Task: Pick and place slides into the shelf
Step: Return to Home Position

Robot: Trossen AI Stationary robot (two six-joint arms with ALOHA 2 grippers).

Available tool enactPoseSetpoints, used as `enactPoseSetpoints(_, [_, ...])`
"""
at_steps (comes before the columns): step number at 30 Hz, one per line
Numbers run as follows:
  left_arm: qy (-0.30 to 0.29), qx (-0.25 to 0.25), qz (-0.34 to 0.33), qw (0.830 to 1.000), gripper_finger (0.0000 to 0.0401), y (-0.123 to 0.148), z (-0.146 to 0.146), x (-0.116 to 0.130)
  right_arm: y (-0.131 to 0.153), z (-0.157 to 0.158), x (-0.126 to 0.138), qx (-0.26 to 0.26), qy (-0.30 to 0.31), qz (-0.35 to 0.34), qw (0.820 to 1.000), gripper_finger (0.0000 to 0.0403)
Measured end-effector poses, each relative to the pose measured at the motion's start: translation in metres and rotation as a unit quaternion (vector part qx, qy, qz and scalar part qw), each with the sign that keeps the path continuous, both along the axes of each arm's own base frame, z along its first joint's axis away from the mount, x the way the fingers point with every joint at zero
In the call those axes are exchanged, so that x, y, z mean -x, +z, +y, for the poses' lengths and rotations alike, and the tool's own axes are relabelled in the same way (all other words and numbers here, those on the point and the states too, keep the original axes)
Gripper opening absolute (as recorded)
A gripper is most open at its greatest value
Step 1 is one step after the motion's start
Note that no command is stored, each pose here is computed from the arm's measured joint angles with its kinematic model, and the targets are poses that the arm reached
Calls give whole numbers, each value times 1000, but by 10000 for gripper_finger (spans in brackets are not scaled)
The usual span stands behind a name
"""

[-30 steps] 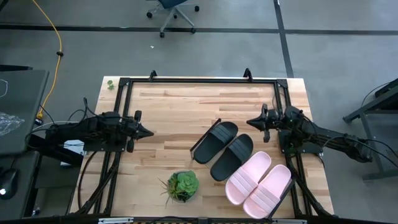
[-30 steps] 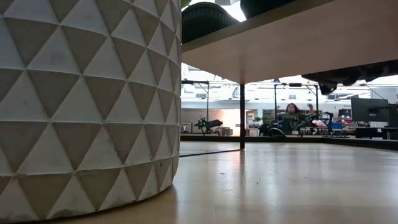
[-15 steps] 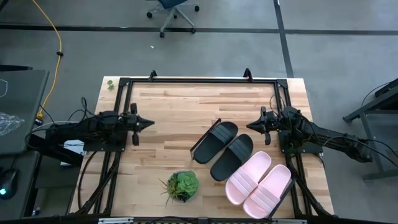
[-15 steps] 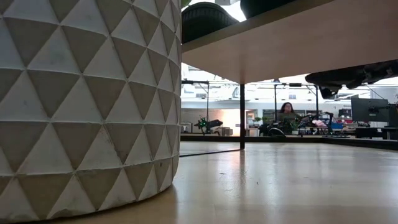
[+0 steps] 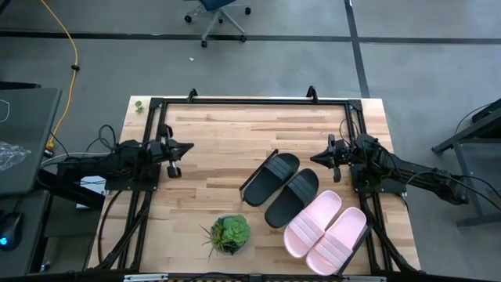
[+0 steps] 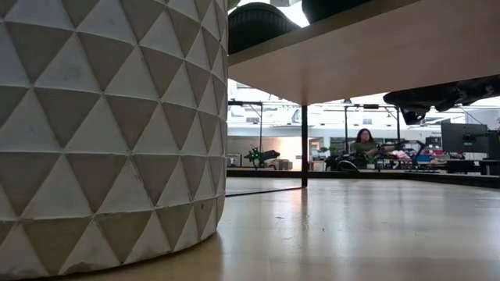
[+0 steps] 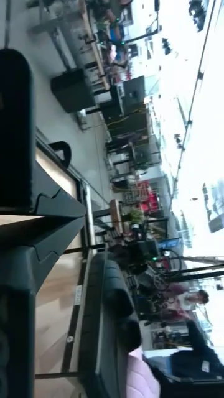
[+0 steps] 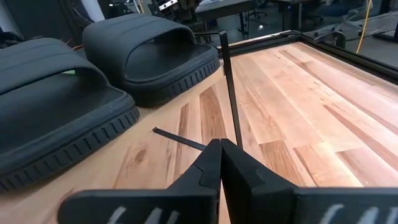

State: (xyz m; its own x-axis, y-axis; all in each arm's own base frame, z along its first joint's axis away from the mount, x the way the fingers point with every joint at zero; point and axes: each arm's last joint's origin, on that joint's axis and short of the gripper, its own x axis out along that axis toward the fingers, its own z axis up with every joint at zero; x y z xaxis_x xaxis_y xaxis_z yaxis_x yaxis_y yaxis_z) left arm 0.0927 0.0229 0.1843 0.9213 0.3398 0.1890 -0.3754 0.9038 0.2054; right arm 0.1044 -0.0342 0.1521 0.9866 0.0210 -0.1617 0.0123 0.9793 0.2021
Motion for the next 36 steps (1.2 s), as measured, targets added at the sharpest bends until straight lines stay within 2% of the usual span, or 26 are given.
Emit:
enactPoseSetpoints(8, [3, -12, 21, 1000, 0, -2, 0, 0, 0, 0, 0, 13, 4, 0, 1000, 0])
enactPoseSetpoints(13, [-16, 20, 83, 996, 0, -15, 0, -2, 0, 0, 0, 37, 6, 0, 999, 0])
enactPoseSetpoints(20, [-49, 21, 107, 993, 0, -19, -2, -5, 0, 0, 0, 35, 9, 1, 999, 0])
enactPoseSetpoints(23, [-57, 4, 121, 991, 1, -20, -2, -6, -1, 0, 0, 32, 8, 2, 999, 0])
enactPoseSetpoints(29, [-59, -4, 125, 990, 1, -21, -2, -6, -1, 0, 0, 0, -1, 3, 1000, 0])
enactPoseSetpoints(36, [-59, -4, 125, 990, 1, -21, -2, -6, -1, -1, 0, 4, -22, 6, 1000, 0])
